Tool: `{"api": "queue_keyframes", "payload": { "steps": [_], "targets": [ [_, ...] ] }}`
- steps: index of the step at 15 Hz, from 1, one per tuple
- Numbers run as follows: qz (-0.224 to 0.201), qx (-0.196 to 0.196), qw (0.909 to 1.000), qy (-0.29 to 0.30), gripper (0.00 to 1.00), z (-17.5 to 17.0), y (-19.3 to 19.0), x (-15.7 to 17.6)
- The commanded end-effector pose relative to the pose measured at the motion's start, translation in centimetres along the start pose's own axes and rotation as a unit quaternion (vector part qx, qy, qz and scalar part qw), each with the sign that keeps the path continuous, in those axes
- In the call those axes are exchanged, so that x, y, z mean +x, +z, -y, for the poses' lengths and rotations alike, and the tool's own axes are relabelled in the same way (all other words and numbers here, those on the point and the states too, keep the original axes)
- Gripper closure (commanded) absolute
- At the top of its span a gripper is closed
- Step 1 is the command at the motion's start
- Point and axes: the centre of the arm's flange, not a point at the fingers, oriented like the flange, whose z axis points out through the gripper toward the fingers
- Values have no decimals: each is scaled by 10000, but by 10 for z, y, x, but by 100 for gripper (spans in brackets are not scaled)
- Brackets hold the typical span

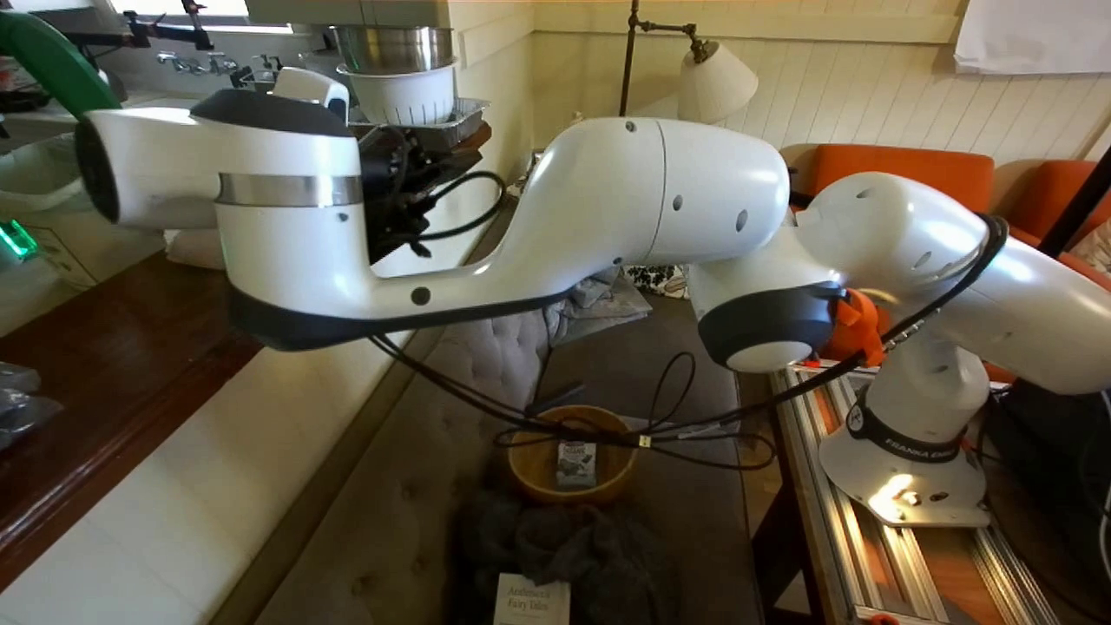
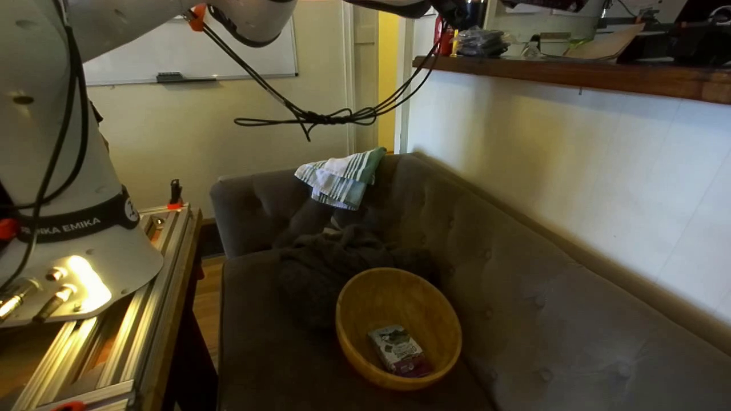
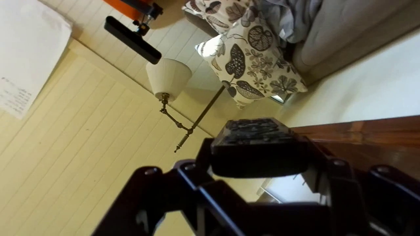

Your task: Remove the black remote from the top counter and put it in the wooden bowl

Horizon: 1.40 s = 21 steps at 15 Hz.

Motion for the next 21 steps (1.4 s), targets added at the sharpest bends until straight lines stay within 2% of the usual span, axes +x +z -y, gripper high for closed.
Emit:
{"api": "queue_keyframes", "payload": {
  "steps": [1, 4, 6, 8, 12, 15, 17, 21],
  "targets": [
    [335, -172, 9954, -885, 61, -53, 68, 7],
    [977, 364, 9883, -1110, 61, -70, 84, 21],
    [1435, 465, 9828, -1066, 61, -75, 82, 25],
    [1947, 492, 9726, -1169, 61, -88, 87, 28],
    [2963, 422, 9436, -1413, 61, -107, 100, 28],
    [3650, 635, 9177, -1434, 61, -108, 111, 22],
    [4024, 964, 8993, -1415, 61, -97, 112, 9],
    [4275, 1980, 8742, -1172, 61, -72, 102, -10]
  ]
}}
